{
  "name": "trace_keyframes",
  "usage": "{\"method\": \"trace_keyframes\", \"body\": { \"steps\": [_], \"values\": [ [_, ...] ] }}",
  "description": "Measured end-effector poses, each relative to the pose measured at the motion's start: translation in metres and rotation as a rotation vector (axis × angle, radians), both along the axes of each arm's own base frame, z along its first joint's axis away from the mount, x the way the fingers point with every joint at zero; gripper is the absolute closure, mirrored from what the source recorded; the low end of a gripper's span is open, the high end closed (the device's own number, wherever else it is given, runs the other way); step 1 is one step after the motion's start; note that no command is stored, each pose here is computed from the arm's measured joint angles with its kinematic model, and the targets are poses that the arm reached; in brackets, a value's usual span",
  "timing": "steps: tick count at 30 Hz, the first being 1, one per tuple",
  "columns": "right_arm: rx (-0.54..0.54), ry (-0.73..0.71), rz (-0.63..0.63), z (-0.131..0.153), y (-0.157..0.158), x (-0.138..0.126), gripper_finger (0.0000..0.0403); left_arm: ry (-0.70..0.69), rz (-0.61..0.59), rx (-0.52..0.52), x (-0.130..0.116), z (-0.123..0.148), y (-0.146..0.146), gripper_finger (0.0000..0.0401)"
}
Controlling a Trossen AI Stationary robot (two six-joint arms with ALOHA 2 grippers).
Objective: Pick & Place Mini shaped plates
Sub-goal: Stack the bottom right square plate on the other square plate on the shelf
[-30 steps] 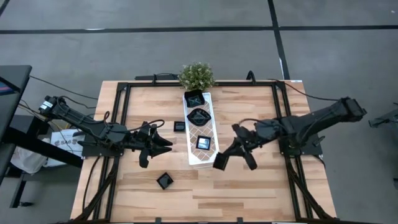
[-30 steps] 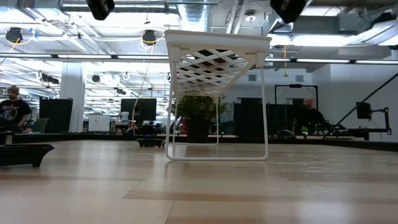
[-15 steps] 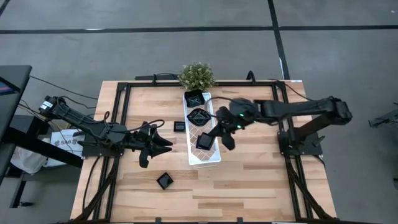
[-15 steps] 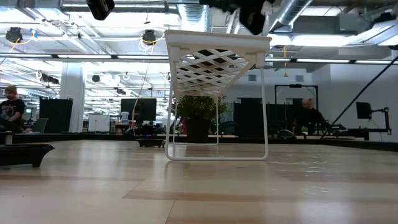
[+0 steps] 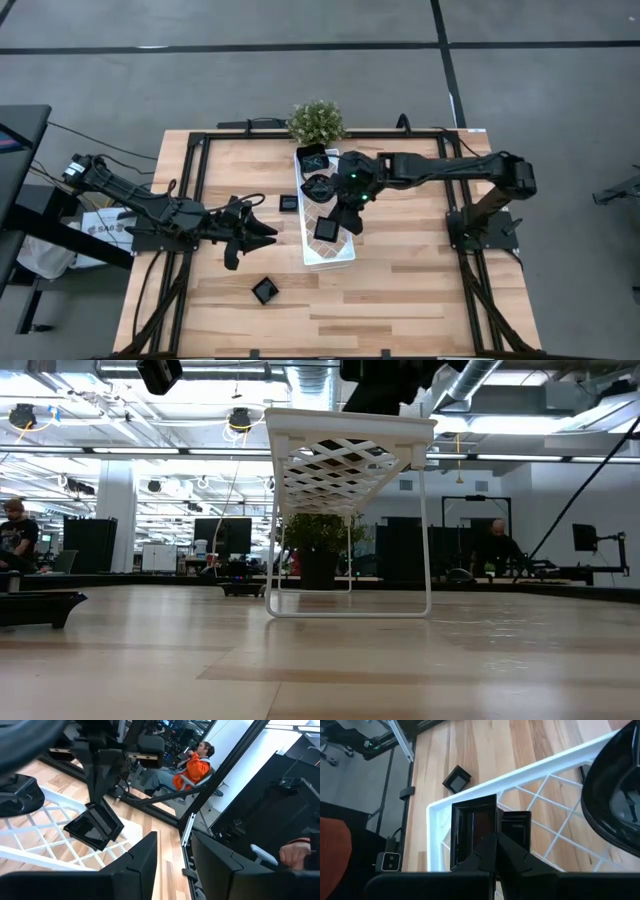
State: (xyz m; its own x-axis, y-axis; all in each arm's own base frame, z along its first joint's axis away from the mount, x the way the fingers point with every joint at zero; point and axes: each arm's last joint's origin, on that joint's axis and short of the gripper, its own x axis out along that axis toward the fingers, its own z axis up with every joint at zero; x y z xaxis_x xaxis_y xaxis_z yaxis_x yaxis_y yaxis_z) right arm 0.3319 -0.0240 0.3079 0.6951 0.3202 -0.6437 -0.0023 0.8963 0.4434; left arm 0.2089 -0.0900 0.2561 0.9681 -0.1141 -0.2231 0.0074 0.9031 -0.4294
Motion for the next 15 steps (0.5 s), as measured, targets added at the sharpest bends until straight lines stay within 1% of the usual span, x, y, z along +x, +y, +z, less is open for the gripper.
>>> {"method": "trace_keyframes", "body": {
  "steps": [15],
  "values": [
    [0.001,0.006,0.025,-0.0001,0.0004,-0.0008,0.0403,0.002,0.000,0.001,0.0000,-0.0002,0.0000,0.0277]
  ]
}}
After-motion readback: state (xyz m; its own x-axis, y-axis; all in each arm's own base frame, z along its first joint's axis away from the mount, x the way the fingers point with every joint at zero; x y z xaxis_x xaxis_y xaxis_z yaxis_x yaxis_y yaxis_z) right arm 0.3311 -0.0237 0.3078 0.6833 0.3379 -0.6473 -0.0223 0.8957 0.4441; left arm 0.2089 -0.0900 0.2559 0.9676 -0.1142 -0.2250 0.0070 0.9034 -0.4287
